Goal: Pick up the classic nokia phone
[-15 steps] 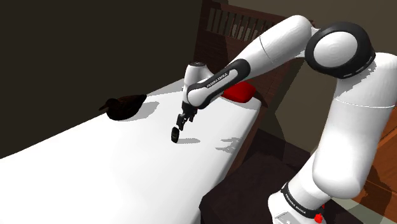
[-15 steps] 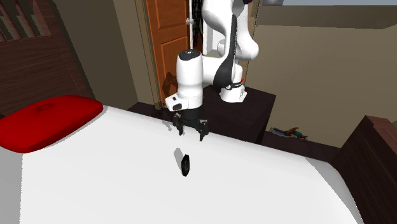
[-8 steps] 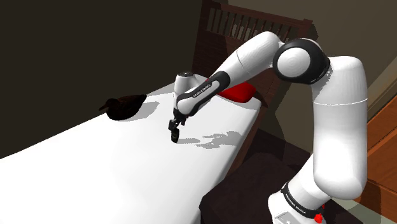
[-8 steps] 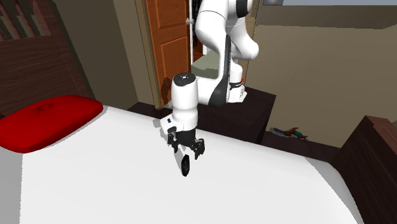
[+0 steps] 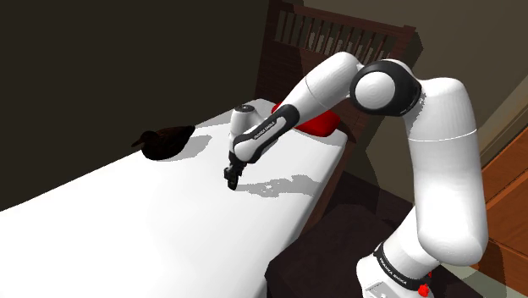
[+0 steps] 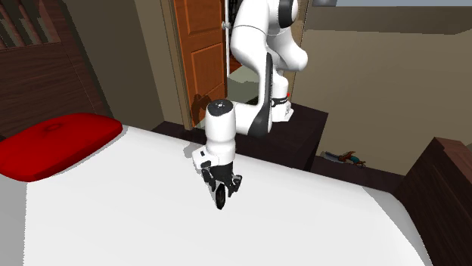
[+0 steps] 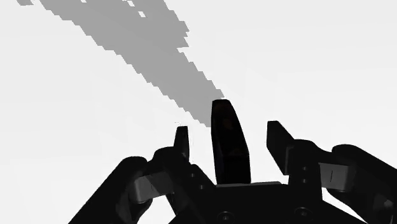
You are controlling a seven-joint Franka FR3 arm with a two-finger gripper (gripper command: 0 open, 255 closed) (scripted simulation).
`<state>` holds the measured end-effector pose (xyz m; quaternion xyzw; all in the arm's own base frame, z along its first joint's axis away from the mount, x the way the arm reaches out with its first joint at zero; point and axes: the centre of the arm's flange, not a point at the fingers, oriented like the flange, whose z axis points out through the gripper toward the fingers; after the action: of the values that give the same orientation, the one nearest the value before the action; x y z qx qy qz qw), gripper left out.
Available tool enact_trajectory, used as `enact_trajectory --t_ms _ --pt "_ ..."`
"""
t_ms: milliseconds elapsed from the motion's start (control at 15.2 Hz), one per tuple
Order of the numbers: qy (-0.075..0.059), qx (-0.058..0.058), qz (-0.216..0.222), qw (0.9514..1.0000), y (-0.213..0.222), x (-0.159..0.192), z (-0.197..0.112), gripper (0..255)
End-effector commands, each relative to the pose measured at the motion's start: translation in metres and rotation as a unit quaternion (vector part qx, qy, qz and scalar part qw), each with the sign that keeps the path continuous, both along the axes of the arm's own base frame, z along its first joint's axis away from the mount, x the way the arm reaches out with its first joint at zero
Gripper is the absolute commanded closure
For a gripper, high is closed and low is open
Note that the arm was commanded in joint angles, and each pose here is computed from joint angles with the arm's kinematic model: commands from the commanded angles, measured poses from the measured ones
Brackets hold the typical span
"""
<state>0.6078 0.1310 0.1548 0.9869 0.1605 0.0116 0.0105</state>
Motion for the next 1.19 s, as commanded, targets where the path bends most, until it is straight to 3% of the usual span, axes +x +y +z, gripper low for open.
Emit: enact_trajectory --t_ms 0,528,1122 --pt "0.000 0.000 0.000 1.0000 0.000 0.001 -0.001 255" --pt "0.000 0.000 0.000 1.0000 -0.001 0.000 -0.001 255" --pt "0.000 0.000 0.000 1.0000 -0.001 0.000 0.046 255"
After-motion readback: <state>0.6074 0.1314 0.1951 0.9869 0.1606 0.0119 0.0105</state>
